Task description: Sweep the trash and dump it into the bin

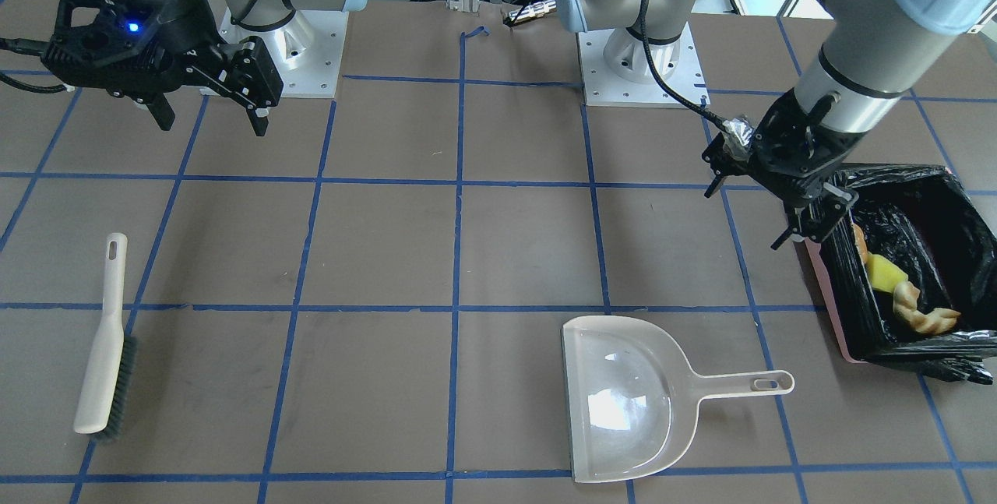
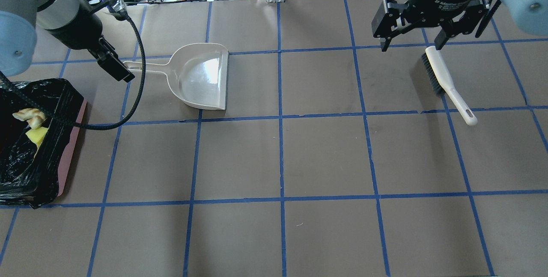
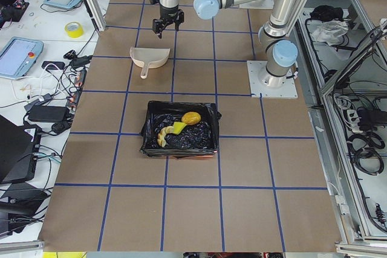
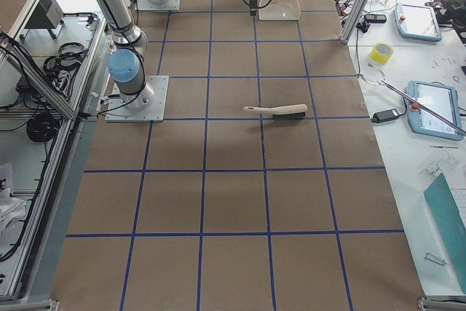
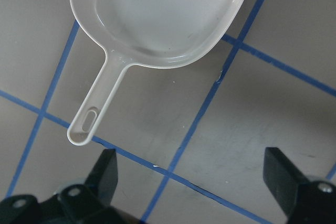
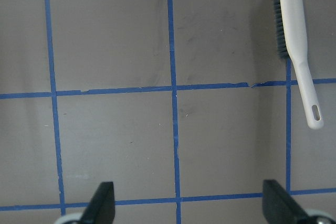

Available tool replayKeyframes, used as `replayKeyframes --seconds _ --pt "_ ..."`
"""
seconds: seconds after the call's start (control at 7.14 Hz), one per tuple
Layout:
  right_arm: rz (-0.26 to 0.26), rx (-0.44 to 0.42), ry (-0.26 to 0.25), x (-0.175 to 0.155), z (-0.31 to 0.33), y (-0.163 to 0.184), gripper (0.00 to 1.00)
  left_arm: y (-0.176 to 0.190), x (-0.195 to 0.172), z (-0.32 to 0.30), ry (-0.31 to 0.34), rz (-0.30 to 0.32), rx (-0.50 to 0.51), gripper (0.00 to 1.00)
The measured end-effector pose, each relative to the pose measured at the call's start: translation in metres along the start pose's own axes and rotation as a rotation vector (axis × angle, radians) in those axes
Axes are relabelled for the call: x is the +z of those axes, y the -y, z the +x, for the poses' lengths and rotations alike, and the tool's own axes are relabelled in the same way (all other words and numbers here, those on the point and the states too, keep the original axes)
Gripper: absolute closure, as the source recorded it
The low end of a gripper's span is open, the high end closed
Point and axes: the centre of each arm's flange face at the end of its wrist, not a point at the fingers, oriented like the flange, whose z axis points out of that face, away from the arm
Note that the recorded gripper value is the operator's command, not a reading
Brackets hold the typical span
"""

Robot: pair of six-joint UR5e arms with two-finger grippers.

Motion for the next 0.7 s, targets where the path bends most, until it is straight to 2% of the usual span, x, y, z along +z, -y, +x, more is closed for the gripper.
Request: replayKeyframes --seconds 0.28,0.7 --pt "-0.016 0.006 0.008 0.004 0.001 0.000 0.00 0.019 -0.014 0.040 0.040 -0.026 -0.270 0.00" --pt "-0.026 0.008 0.015 0.010 0.001 0.004 0.00 0.040 -0.022 0.076 0.059 -0.010 -0.607 0.00"
